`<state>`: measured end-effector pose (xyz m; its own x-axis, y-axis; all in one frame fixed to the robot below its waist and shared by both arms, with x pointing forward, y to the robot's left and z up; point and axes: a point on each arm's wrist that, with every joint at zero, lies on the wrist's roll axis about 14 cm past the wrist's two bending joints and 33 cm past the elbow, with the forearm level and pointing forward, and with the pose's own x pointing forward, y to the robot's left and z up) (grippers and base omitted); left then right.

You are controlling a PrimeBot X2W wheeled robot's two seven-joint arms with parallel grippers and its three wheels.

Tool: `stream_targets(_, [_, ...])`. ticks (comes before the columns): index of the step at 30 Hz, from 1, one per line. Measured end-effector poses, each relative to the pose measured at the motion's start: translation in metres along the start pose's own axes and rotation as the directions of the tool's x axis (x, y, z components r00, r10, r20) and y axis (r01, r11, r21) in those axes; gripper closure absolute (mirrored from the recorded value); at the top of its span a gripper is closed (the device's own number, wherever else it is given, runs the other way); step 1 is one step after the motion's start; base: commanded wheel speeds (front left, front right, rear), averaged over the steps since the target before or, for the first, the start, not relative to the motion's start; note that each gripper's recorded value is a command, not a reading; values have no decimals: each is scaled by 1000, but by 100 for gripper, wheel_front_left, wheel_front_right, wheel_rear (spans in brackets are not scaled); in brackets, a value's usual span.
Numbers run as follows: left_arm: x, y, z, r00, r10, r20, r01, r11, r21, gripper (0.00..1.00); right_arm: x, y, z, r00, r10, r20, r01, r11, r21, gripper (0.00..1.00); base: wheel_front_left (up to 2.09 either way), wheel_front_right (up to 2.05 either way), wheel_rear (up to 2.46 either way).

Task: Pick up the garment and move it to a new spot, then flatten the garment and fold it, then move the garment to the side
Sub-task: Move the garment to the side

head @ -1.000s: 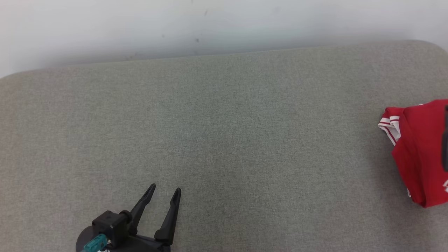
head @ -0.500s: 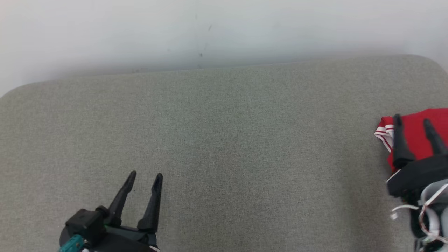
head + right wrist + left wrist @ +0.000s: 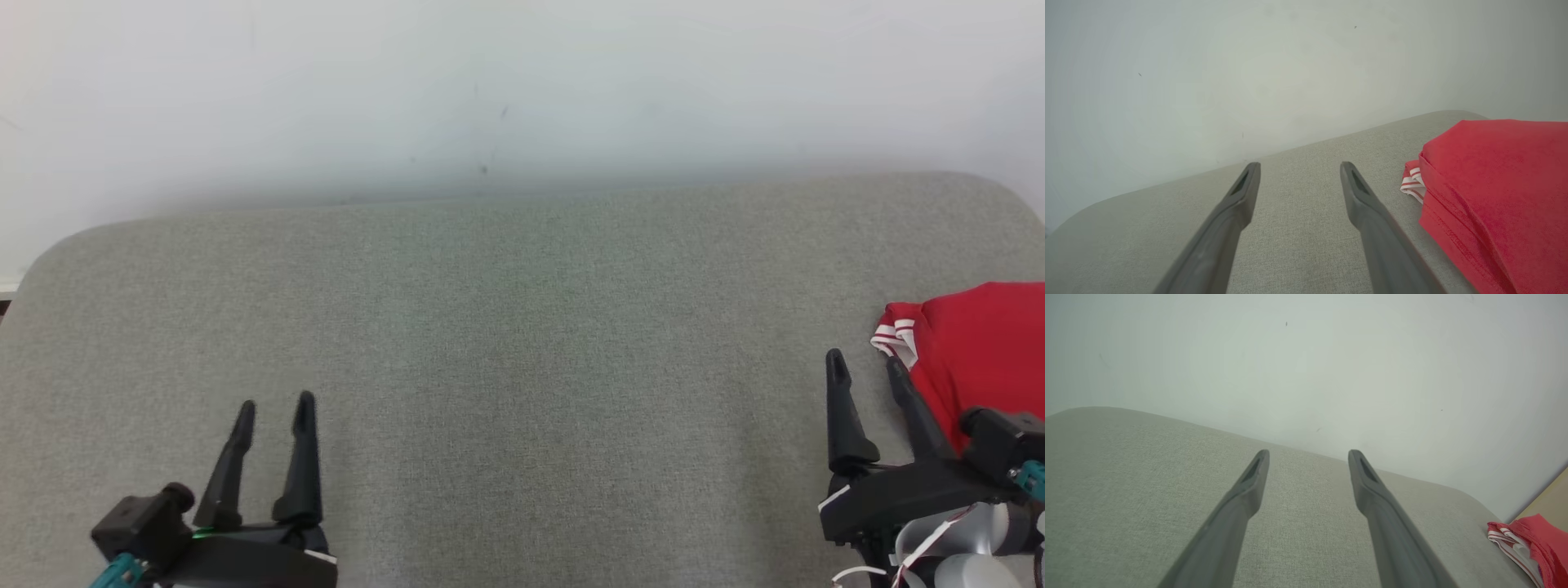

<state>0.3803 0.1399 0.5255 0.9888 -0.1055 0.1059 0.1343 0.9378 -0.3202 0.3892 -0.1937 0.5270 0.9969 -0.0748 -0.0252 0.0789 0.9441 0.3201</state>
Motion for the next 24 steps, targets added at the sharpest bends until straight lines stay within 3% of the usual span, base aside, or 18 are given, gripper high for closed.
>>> stream_targets(3, [-6, 13, 2, 999, 52, 6, -52, 999, 1, 0, -1, 11, 3, 999, 36, 26, -36, 999, 1, 0, 0, 0, 0])
stream_targets(24, [-23, 28, -7, 994, 94, -52, -94, 996, 7, 0, -9, 36, -14, 991, 131, 28, -131, 991, -1, 0, 0, 0, 0])
